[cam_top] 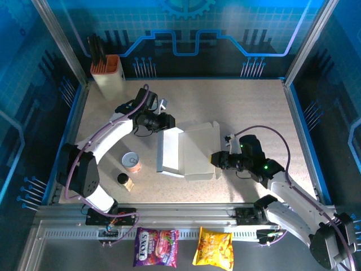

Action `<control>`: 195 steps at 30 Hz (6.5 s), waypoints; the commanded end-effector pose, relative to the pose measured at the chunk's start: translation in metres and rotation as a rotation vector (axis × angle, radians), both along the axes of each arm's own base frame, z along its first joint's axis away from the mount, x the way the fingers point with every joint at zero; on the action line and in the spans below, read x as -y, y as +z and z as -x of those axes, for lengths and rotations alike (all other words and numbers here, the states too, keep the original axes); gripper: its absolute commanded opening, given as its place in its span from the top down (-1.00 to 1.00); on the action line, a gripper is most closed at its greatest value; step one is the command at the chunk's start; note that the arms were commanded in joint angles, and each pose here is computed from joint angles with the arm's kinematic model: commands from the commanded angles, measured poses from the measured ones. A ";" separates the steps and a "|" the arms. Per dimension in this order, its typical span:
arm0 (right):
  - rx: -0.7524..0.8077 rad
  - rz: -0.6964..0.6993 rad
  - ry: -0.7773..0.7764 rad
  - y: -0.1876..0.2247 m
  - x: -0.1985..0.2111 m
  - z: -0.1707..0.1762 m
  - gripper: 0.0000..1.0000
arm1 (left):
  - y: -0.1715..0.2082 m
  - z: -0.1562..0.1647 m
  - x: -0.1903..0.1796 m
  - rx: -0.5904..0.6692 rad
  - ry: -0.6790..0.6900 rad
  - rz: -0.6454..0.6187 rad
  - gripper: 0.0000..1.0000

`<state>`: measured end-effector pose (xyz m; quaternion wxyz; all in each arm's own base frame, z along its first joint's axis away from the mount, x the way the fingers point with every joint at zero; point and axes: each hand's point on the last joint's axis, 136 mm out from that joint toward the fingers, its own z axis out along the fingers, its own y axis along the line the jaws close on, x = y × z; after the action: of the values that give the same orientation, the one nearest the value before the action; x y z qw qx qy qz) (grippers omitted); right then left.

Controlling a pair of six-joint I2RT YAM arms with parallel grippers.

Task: Fold the paper box

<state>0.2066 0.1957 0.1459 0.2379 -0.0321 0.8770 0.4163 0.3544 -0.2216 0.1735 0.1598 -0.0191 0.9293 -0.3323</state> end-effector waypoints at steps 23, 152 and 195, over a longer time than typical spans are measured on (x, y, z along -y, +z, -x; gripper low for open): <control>0.384 0.534 0.535 0.072 0.017 -0.017 0.96 | 0.040 0.010 -0.105 0.247 0.302 0.088 -0.85; 0.567 0.025 0.209 0.001 0.015 -0.139 0.50 | -0.029 0.006 -0.038 0.820 -0.128 0.064 0.25; 0.575 0.192 0.282 0.016 0.001 -0.129 0.74 | -0.020 0.010 -0.040 0.818 -0.189 -0.008 0.89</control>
<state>0.3372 0.1887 0.1500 0.4076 -0.2758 0.8024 0.3376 0.3431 -0.1759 0.1352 0.4679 0.1790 0.8049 -0.3182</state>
